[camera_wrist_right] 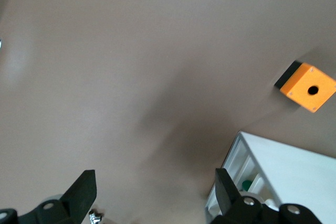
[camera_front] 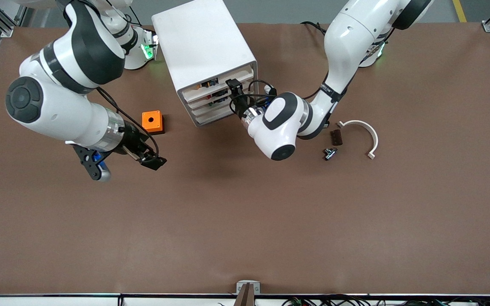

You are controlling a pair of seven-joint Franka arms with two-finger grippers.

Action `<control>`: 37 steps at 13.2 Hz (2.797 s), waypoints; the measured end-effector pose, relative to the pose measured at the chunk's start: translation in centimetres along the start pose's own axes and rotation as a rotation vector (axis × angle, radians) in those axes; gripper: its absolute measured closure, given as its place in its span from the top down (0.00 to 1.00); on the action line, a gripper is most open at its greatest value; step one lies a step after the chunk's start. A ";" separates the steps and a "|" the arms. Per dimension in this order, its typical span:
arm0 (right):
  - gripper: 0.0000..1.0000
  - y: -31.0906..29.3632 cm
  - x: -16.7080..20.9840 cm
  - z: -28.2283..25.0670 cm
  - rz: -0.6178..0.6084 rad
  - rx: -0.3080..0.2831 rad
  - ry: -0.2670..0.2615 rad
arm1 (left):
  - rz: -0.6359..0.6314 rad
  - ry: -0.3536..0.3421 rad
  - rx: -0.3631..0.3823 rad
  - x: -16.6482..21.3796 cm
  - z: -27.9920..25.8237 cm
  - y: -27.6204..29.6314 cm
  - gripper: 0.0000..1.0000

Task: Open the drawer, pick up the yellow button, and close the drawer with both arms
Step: 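Reach the left gripper to the drawer handle while the right gripper approaches, then pull the white drawer open with the left gripper, then grasp the orange push button with the right gripper while the left gripper withdraws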

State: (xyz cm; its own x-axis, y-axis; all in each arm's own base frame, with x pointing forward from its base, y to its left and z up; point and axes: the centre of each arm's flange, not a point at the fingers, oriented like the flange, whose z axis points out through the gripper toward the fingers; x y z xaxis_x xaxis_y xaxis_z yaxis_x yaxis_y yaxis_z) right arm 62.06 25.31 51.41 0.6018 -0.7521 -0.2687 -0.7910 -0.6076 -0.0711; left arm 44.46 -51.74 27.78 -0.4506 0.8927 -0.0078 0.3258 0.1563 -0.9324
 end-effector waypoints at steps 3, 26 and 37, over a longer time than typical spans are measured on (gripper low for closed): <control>1.00 -0.9 -1.3 0.7 0.063 0.013 -0.017 | -0.014 0.016 0.011 0.0 1.0 0.8 0.38; 1.00 0.1 -15.0 9.7 0.043 -0.052 0.019 | 0.134 -0.233 -0.055 4.2 -15.2 5.0 0.64; 0.96 4.6 -20.9 16.1 0.092 -0.023 0.105 | 0.352 -0.075 -0.369 8.9 -23.1 5.9 1.00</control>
State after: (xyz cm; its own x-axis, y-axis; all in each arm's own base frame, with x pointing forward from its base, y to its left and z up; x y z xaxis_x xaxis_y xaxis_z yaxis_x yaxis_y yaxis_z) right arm 44.08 42.37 41.26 0.5359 -0.8267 -0.1714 -0.8415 -0.5395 -0.0286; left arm 61.62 -33.14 30.57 -0.3147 0.8876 -0.3364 0.7337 0.0026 -0.6795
